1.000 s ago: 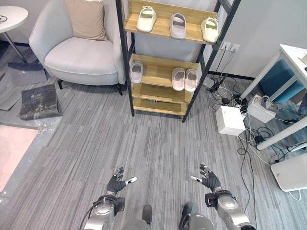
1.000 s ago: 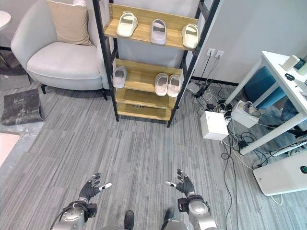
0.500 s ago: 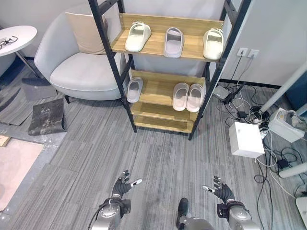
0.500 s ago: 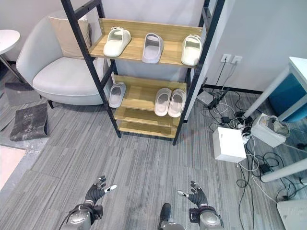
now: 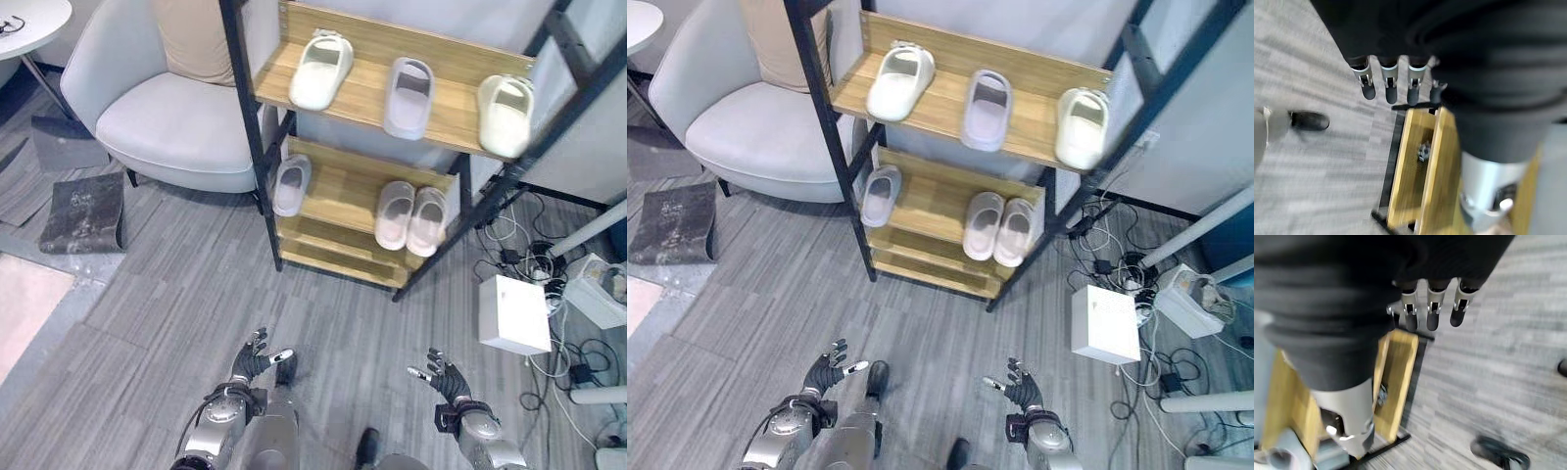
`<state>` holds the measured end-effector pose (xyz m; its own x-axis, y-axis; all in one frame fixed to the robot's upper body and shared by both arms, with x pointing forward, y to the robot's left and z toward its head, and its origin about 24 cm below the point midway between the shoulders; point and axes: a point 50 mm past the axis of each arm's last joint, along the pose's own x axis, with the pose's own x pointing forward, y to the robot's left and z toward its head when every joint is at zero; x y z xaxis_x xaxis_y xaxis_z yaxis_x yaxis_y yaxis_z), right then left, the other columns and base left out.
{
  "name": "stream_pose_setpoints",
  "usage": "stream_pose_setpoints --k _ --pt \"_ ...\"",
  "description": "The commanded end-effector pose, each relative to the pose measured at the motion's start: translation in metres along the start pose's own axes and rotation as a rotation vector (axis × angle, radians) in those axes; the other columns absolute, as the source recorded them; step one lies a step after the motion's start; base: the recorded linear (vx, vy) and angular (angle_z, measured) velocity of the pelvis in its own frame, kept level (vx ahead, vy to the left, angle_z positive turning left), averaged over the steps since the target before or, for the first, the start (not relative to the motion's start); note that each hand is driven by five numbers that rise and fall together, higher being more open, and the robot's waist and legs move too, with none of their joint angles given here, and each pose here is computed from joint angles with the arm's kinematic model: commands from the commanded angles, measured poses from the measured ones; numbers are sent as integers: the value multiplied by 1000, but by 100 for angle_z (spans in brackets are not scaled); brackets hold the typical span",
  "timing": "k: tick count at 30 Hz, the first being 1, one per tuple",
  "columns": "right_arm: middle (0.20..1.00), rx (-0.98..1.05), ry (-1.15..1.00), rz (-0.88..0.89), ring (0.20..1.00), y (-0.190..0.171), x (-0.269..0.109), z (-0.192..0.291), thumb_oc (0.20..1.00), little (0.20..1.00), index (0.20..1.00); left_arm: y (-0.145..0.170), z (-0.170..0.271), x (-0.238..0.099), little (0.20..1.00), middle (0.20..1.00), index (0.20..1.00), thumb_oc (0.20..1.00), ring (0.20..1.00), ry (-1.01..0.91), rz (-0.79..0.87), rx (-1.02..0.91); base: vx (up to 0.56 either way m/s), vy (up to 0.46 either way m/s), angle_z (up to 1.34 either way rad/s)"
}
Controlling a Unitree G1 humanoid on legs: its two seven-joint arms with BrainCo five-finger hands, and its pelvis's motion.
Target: Arrange the slippers neatly on the shoe rack.
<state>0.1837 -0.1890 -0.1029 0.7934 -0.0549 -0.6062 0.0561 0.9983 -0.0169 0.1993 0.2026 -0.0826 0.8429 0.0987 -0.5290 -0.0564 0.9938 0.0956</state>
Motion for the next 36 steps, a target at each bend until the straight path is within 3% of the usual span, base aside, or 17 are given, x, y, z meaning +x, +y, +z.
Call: stream_pose_setpoints --k 1,8,15,36 --pt "1000 -31 -126 -10 1000 -7 6 30 1000 1000 1000 2 5 -4 1000 1000 1000 1000 1000 -54 -1 16 332 205 -51" --pt "1000 -39 -141 43 1000 9 11 38 1000 1000 1000 9 -2 -8 1000 1000 1000 1000 1000 -31 23 1 217 188 -47" --pt "1000 -37 -99 10 1000 1 6 25 1000 1000 1000 0 1 -8 1000 1000 1000 1000 1000 -46 -20 -6 262 186 -7" --pt "1000 -51 -108 -1 1000 -8 3 24 1000 1000 1000 -2 1 -7 1000 1000 1000 1000 1000 -45 -32 17 217 -77 8"
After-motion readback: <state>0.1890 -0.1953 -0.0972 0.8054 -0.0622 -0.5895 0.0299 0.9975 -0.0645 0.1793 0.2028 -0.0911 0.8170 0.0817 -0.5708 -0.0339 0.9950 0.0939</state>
